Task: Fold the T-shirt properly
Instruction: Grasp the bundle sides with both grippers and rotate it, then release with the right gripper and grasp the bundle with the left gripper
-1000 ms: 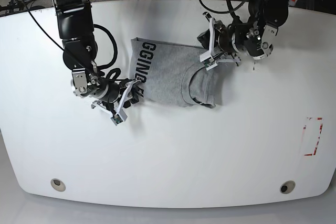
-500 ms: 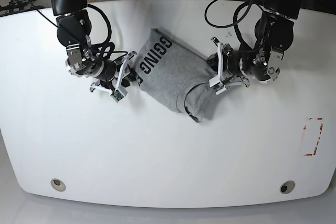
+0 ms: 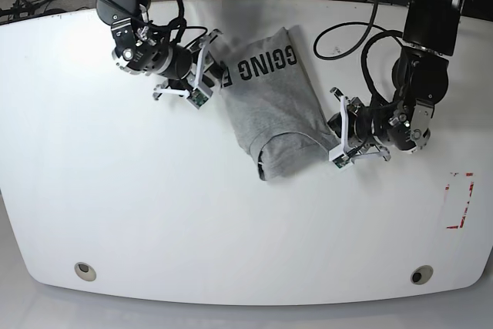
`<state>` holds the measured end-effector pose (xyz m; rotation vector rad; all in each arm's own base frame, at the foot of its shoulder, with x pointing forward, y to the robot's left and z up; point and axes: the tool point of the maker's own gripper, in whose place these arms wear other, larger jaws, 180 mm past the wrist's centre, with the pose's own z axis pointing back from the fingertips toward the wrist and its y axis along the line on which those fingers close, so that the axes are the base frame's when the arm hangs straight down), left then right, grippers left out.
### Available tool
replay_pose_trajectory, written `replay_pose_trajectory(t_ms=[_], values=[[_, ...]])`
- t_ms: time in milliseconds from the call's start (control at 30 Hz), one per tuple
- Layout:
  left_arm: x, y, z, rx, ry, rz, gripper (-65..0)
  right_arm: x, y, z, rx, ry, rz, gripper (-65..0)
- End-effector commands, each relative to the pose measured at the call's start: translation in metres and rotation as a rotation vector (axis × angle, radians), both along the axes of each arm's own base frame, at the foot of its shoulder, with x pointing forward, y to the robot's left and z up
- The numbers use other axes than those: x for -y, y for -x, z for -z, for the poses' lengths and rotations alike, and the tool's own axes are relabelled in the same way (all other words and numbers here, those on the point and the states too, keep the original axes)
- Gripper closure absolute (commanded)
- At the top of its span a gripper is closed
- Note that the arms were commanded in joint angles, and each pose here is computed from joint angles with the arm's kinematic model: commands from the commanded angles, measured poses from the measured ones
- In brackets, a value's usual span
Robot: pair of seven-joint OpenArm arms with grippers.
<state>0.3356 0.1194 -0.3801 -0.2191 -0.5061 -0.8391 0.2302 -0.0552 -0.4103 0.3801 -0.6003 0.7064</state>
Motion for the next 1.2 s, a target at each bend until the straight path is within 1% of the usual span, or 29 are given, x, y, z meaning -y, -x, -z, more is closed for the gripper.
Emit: replay_pose_trajectory(t_ms=[0, 100, 167, 267, 300, 400, 433, 500, 633, 667, 733, 833, 900, 967, 1067, 1167], values=[[0.003, -0.014, -0.026, 0.082, 0.013, 0.021, -11.4, -0.012, -0.007, -0.018, 0.044, -0.03, -0.011, -16.0], [0.006, -0.014, -0.04, 0.128, 0.007, 0.046, -11.4, -0.023, -0.001, -0.019, 0.02, -0.039, -0.016, -16.0], [0.012, -0.013, -0.048, 0.155, 0.012, 0.062, -11.4, -0.032, 0.0, -0.023, 0.025, -0.056, -0.025, -16.0], [0.019, -0.004, -0.049, 0.163, 0.023, 0.083, -11.4, -0.049, 0.009, -0.023, 0.017, -0.066, -0.083, -16.0], [0.027, -0.001, -0.051, 0.169, 0.038, 0.093, -11.4, -0.058, 0.014, -0.023, 0.015, -0.072, -0.113, -16.0], [0.047, 0.004, -0.055, 0.18, 0.097, 0.097, -11.4, -0.071, 0.021, -0.024, 0.009, -0.078, -0.161, -16.0], [0.053, 0.006, -0.057, 0.183, 0.121, 0.088, -11.5, -0.076, 0.025, -0.023, 0.006, -0.08, -0.182, -16.0], [0.061, 0.009, -0.056, 0.176, 0.165, 0.06, -11.5, -0.075, 0.029, -0.021, 0.002, -0.068, -0.202, -16.0], [0.082, 0.014, -0.055, 0.155, 0.284, -0.02, -12.1, -0.059, 0.018, -0.022, 0.014, -0.054, -0.152, -15.9], [0.085, 0.015, -0.054, 0.144, 0.305, -0.053, -13.3, -0.056, 0.015, -0.022, 0.016, -0.05, -0.142, -15.9], [0.091, 0.016, -0.05, 0.118, 0.339, -0.16, -18.6, -0.049, 0.012, -0.021, 0.019, -0.041, -0.127, -15.9], [0.102, 0.016, -0.052, 0.158, 0.363, -0.223, -23.6, -0.039, 0.005, -0.023, 0.029, -0.032, -0.094, -15.9], [0.116, 0.028, -0.042, 0.165, 0.355, -0.233, -27.6, -0.027, -0.002, -0.024, 0.04, -0.025, -0.06, -15.9], [0.123, 0.036, -0.035, 0.168, 0.34, -0.243, -29.7, -0.018, -0.008, -0.025, 0.047, -0.019, -0.032, -15.9], [0.126, 0.038, -0.029, 0.211, 0.317, -0.29, -30.4, -0.002, -0.02, -0.03, 0.07, -0.01, 0.02, -15.9], [0.119, 0.047, -0.018, 0.235, 0.29, -0.346, -30.6, 0.011, -0.029, -0.034, 0.084, -0.003, 0.062, -15.9]])
